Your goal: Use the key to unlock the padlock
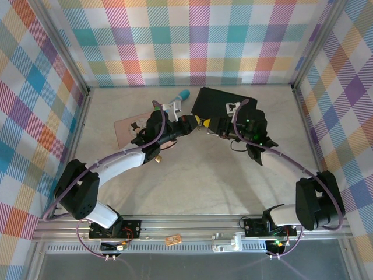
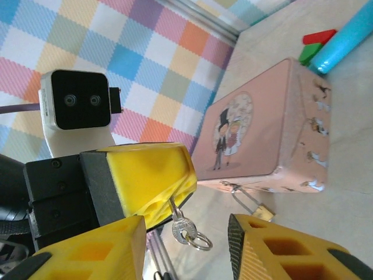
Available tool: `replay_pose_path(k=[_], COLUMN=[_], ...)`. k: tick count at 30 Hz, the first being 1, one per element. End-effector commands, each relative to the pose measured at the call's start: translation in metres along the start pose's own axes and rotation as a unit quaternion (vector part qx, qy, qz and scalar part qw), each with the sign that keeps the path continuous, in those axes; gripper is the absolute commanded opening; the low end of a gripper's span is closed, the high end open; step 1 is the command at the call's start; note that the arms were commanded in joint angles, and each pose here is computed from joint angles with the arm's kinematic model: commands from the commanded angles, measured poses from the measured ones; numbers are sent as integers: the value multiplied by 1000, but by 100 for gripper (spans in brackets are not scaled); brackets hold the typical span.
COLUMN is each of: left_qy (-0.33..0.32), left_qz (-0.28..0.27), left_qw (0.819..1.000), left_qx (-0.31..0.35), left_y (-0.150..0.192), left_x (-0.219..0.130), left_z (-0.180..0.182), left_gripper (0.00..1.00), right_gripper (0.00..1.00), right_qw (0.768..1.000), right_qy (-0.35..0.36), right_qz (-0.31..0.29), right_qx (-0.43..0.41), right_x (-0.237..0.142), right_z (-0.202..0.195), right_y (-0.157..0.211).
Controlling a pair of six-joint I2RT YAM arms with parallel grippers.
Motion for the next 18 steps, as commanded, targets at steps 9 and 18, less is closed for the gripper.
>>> replay_pose_path(k=[9,18], left_qy=[43,38], left_qz=[-57,-74], left_qw=[997,996], left_qx=[35,31], left_y=[-23,-25], left_x=[-16,-22], left_z=[-20,-21], left_gripper=[0,0], right_gripper=[39,36], right_qw=[995,993], right_qy=[-94,-113], right_qz=[41,40], right_qx=[-12,3], right_x=[21,26], right_z=[16,14], right_y=[11,19])
Point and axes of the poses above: each hand's point on the last joint's axis, 136 mm out from that joint toward the fingers, its own x axis out along the fingers, its own z axis along the line the jaws close on, y = z × x, the point moved 8 cm from there along -x, back along the fingers, and after that the axes turned 13 degrees about x, right-handed, at the moved point
